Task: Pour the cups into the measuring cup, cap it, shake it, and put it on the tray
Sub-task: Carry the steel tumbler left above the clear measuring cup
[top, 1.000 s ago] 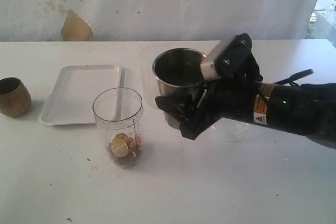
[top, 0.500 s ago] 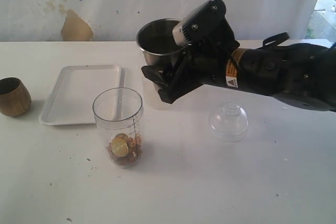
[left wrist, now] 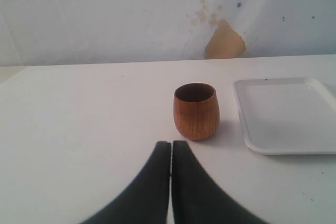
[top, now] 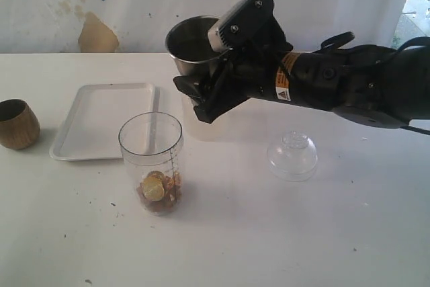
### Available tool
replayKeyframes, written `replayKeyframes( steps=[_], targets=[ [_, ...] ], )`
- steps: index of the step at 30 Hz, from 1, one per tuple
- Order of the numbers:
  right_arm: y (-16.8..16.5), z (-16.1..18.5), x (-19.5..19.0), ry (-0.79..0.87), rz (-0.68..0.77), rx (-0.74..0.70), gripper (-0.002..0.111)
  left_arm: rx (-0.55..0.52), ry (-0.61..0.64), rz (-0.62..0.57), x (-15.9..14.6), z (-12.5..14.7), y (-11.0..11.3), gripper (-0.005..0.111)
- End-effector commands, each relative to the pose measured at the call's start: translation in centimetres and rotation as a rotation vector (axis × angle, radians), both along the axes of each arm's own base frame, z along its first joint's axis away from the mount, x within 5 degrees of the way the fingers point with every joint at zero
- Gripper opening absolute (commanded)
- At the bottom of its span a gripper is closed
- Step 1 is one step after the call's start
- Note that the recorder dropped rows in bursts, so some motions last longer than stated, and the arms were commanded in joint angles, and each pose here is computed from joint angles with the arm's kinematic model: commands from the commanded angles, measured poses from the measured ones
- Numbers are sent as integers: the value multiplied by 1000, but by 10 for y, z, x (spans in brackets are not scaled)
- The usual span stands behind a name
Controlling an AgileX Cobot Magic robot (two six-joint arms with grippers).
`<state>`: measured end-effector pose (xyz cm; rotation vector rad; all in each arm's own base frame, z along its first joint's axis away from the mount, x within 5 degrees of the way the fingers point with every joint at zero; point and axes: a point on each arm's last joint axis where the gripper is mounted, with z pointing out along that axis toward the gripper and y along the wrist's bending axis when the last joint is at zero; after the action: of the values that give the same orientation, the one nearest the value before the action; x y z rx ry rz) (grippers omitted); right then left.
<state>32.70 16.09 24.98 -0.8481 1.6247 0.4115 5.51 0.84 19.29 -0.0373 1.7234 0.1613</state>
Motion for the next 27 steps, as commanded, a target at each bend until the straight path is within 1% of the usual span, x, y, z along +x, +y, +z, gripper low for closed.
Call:
replayKeyframes(
  steps=[1,10,17,27],
  targets=[
    [7,11,-2,-85,48,8,0,0,0,-1,0,-1,0,1],
    [16,2,2,-84,71,-15,0,0,0,-1,0,-1,0,1],
    [16,0,3,-146,93,-83,0,0,0,-1,0,-1,0,1],
    [16,0,3,-186,105,-121,0,0,0,-1,0,-1,0,1]
  ],
)
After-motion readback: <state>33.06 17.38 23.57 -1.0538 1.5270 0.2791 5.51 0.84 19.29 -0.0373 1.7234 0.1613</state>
